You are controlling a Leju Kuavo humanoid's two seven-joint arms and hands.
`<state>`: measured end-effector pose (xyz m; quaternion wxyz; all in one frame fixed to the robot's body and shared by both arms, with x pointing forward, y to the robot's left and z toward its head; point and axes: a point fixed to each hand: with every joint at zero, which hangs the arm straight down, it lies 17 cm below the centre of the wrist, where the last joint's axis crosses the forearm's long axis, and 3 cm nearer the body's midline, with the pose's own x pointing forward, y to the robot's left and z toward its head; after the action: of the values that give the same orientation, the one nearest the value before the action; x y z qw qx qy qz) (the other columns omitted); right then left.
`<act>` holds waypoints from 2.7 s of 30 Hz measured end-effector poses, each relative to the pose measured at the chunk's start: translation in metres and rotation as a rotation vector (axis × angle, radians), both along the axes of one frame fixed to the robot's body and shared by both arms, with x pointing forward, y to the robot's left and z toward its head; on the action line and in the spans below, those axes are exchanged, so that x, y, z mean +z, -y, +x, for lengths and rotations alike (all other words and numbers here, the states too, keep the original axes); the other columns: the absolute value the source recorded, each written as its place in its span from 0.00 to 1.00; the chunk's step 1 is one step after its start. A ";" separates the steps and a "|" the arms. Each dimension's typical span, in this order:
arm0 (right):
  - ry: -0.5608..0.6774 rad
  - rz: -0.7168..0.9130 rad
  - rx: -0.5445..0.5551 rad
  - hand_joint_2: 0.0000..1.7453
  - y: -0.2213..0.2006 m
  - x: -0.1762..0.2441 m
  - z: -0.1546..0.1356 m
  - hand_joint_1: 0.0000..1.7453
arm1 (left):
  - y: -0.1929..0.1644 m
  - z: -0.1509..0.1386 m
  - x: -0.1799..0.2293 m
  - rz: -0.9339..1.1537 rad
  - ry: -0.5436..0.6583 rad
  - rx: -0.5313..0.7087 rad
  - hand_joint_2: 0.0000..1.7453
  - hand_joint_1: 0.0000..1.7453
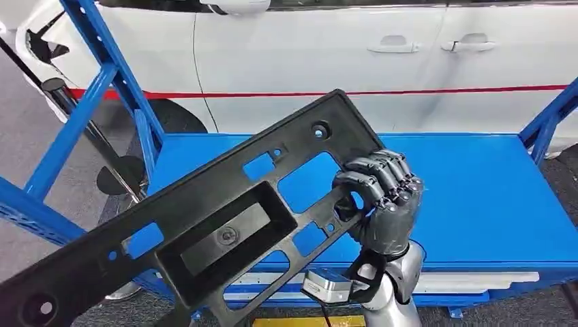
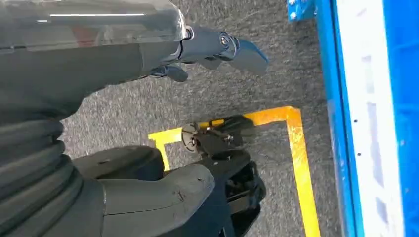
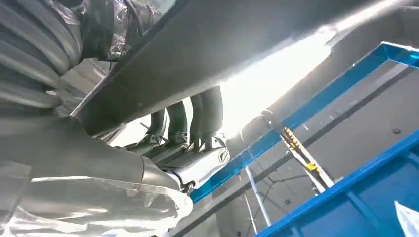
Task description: Take the parts from the cabinet and place them on the table.
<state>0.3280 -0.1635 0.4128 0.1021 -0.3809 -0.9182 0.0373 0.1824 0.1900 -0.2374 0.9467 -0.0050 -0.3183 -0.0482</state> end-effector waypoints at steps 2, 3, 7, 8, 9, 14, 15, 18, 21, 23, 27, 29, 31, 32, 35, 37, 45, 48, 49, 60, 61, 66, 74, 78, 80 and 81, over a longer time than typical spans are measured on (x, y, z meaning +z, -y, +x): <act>-0.006 -0.005 0.003 1.00 -0.002 -0.002 0.001 1.00 | 0.002 0.001 0.000 -0.002 0.001 -0.001 1.00 0.00; -0.010 -0.007 0.004 1.00 -0.003 -0.003 0.002 1.00 | 0.003 0.000 0.000 -0.003 -0.001 -0.003 1.00 0.00; -0.018 -0.014 0.010 1.00 -0.007 -0.006 0.004 1.00 | 0.005 -0.003 0.000 -0.005 -0.005 -0.008 1.00 0.00; -0.020 -0.014 0.010 1.00 -0.007 -0.006 0.004 1.00 | 0.005 -0.003 0.000 -0.005 -0.004 -0.008 1.00 0.00; -0.021 -0.015 0.011 1.00 -0.007 -0.007 0.004 1.00 | 0.005 -0.002 0.000 -0.006 -0.004 -0.008 1.00 0.00; -0.022 -0.057 -0.012 1.00 -0.014 -0.008 0.005 1.00 | 0.006 0.001 0.001 -0.007 0.001 -0.008 1.00 0.00; -0.024 -0.058 -0.016 1.00 -0.013 -0.008 0.006 1.00 | 0.006 0.003 0.002 -0.008 0.003 -0.008 1.00 0.00; -0.030 -0.063 -0.021 1.00 -0.013 -0.010 0.008 1.00 | 0.008 0.003 0.002 -0.010 0.003 -0.008 1.00 0.00; -0.041 -0.068 -0.038 1.00 -0.009 -0.013 0.011 1.00 | 0.011 0.003 0.002 -0.014 0.001 -0.009 1.00 0.00; -0.058 -0.082 -0.065 1.00 -0.007 -0.015 0.015 1.00 | 0.012 0.002 0.002 -0.017 0.000 -0.010 1.00 0.00; -0.082 -0.120 -0.156 1.00 0.004 -0.015 0.030 1.00 | 0.013 0.001 0.002 -0.020 -0.008 -0.018 1.00 0.00; -0.074 -0.122 -0.184 1.00 0.008 -0.008 0.035 1.00 | 0.014 0.001 0.002 -0.023 -0.011 -0.020 1.00 0.00; -0.074 -0.117 -0.203 1.00 0.013 -0.005 0.038 1.00 | 0.015 0.000 0.002 -0.024 -0.012 -0.022 1.00 0.00; -0.074 -0.114 -0.210 1.00 0.015 -0.004 0.040 1.00 | 0.015 0.001 0.002 -0.025 -0.012 -0.022 1.00 0.00; -0.075 -0.106 -0.220 1.00 0.018 -0.001 0.043 1.00 | 0.015 0.000 0.001 -0.025 -0.014 -0.022 1.00 0.00; -0.080 -0.103 -0.228 1.00 0.020 0.000 0.044 1.00 | 0.016 0.000 0.001 -0.028 -0.015 -0.025 1.00 0.00; -0.088 -0.098 -0.257 1.00 0.029 -0.001 0.048 1.00 | 0.014 0.002 0.001 -0.019 -0.017 -0.041 1.00 0.00; -0.086 -0.097 -0.261 1.00 0.030 0.000 0.049 1.00 | 0.015 0.000 0.001 -0.020 -0.019 -0.043 1.00 0.00; -0.085 -0.097 -0.261 1.00 0.031 0.001 0.049 1.00 | 0.015 -0.001 0.000 -0.020 -0.021 -0.043 1.00 0.00; -0.083 -0.095 -0.279 1.00 0.037 0.002 0.051 1.00 | 0.018 0.003 0.002 -0.019 -0.020 -0.057 1.00 0.00; -0.082 -0.094 -0.279 1.00 0.037 0.002 0.051 1.00 | 0.018 0.003 0.002 -0.018 -0.019 -0.057 1.00 0.00; -0.083 -0.095 -0.275 1.00 0.034 0.003 0.052 1.00 | 0.018 0.004 0.002 -0.016 -0.020 -0.057 1.00 0.00; -0.082 -0.096 -0.275 1.00 0.033 0.004 0.052 1.00 | 0.018 0.004 0.002 -0.017 -0.021 -0.058 1.00 0.00; -0.079 -0.103 -0.269 1.00 0.029 0.005 0.052 1.00 | 0.019 0.004 0.002 -0.018 -0.020 -0.060 1.00 0.00; -0.070 -0.102 -0.260 1.00 0.025 0.009 0.051 1.00 | 0.017 0.010 0.003 -0.015 -0.012 -0.060 1.00 0.00; -0.068 -0.102 -0.258 1.00 0.024 0.010 0.051 1.00 | 0.016 0.009 0.003 -0.015 -0.012 -0.060 1.00 0.00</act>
<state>0.3789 -0.1872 0.4226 0.1177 -0.4989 -0.8546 0.0833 0.1917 0.1735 -0.2341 0.9466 -0.0219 -0.3129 -0.0744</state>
